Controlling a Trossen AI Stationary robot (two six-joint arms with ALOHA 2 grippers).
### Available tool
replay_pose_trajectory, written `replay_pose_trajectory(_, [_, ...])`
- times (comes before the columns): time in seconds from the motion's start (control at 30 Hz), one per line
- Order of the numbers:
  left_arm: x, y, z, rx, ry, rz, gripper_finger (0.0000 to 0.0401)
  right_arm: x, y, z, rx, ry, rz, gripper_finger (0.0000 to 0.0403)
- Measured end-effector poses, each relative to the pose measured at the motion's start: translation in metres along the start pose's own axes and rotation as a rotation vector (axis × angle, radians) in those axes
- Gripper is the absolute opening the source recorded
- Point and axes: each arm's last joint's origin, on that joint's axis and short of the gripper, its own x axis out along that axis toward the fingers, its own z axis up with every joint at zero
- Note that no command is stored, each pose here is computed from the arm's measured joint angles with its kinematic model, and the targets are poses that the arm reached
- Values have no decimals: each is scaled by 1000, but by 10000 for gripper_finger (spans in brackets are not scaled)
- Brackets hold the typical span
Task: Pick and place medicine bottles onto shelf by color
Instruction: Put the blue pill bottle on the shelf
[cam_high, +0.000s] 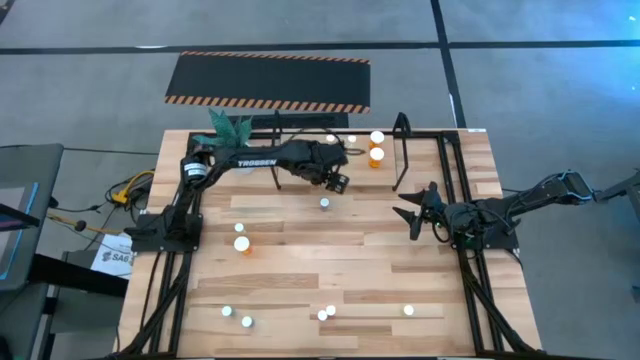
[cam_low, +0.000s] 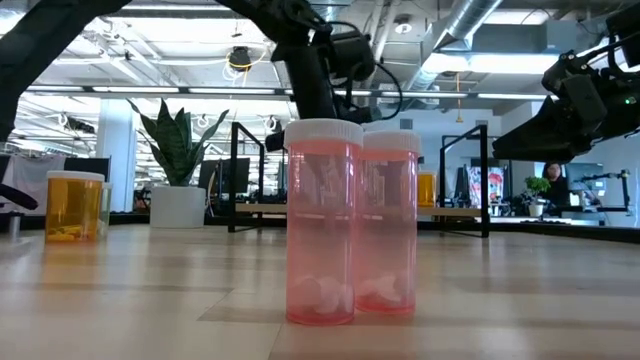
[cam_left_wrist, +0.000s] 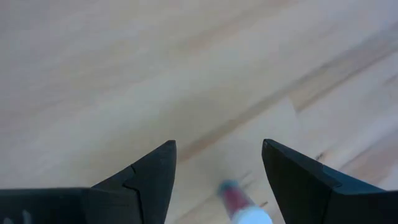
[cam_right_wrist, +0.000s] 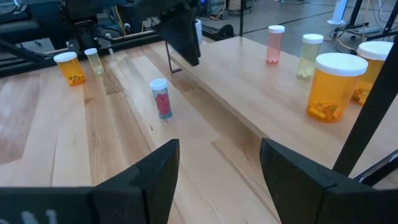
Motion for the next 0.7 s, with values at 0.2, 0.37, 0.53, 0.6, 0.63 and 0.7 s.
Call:
replay_pose_trajectory(0.2, [-4, -20, -24, 34, -38, 49, 225, 0, 0, 0, 1, 0, 0, 244])
replay_pose_trajectory(0.37, [-8, -33, -39, 20, -91, 86, 225, 0, 0, 0, 0, 0, 0, 244])
replay_pose_trajectory(0.53, [-6, -38, -47, 0, -105, 104, 225, 0, 0, 0, 1, -1, 0, 244])
replay_pose_trajectory(0.6, [-3, -38, -50, -18, -99, 108, 225, 0, 0, 0, 0, 0, 0, 244])
replay_pose_trajectory(0.63, [0, -38, -53, -24, -102, 103, 225, 0, 0, 0, 0, 0, 0, 244])
replay_pose_trajectory(0.7, [5, -36, -56, -33, -96, 111, 225, 0, 0, 0, 1, -1, 0, 244])
